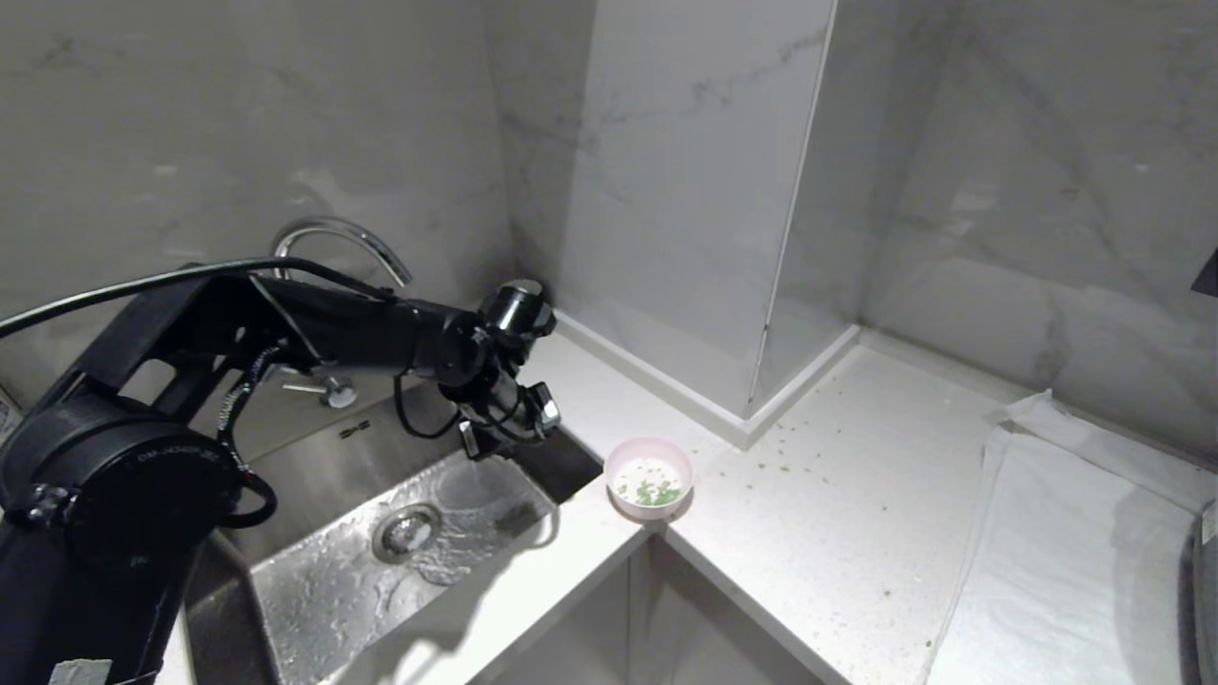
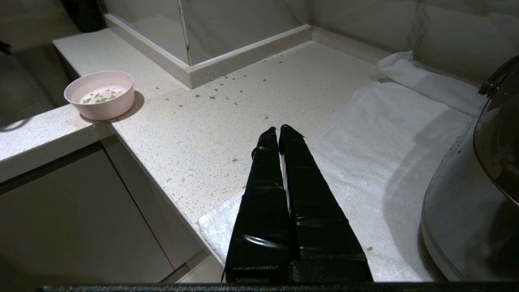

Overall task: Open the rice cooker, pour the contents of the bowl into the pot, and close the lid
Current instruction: Turn off the tap

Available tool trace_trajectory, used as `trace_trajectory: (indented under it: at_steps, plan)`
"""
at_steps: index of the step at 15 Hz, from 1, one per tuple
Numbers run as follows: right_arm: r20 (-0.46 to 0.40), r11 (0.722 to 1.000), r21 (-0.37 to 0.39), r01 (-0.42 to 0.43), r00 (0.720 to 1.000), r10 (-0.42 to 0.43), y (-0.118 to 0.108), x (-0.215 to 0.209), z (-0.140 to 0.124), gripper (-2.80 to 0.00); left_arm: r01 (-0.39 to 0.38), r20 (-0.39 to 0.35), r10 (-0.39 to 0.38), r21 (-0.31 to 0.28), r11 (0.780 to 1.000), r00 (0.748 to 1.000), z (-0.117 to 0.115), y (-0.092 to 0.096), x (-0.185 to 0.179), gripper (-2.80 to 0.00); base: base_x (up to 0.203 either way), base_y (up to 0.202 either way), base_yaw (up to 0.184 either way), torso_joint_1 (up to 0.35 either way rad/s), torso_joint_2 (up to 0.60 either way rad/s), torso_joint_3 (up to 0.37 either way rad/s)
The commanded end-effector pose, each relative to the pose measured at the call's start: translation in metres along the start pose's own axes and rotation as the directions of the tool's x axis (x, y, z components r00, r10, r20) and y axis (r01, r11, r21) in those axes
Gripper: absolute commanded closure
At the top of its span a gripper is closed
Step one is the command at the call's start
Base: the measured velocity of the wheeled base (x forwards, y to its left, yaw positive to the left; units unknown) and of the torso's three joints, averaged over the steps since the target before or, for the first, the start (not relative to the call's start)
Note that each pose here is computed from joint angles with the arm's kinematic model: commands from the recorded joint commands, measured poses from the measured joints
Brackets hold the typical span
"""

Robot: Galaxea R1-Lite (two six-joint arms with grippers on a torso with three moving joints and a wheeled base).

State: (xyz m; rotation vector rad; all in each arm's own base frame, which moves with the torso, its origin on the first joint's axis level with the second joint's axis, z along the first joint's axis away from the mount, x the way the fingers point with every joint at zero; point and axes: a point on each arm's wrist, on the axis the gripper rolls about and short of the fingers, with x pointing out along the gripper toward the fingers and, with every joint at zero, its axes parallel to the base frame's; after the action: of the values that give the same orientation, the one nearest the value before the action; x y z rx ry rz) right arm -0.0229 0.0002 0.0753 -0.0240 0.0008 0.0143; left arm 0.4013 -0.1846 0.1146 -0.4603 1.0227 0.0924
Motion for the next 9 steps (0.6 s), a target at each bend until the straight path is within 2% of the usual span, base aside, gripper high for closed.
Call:
trace_trajectory:
  at_steps: [1, 5, 9]
  plan:
    - [-0.002, 1.000, 0.000, -0.001, 1.000, 0.001, 0.000, 0.000, 0.000, 0.00, 0.006, 0.012, -0.006, -0.047, 0.999, 1.000, 0.021, 0.027, -0.023, 0.00, 0.000, 0.000, 0.000, 0.000, 0.00, 0.000]
    - [-0.002, 1.000, 0.000, -0.001, 1.000, 0.001, 0.000, 0.000, 0.000, 0.00, -0.037, -0.031, 0.034, -0.108, 0.994, 0.999, 0.030, 0.076, -0.036, 0.00, 0.000, 0.000, 0.000, 0.000, 0.00, 0.000]
    - [-0.002, 1.000, 0.000, -0.001, 1.000, 0.001, 0.000, 0.000, 0.000, 0.00, -0.067, 0.035, 0.074, -0.187, 0.980, 0.997, 0.047, 0.124, -0.034, 0.00, 0.000, 0.000, 0.000, 0.000, 0.00, 0.000]
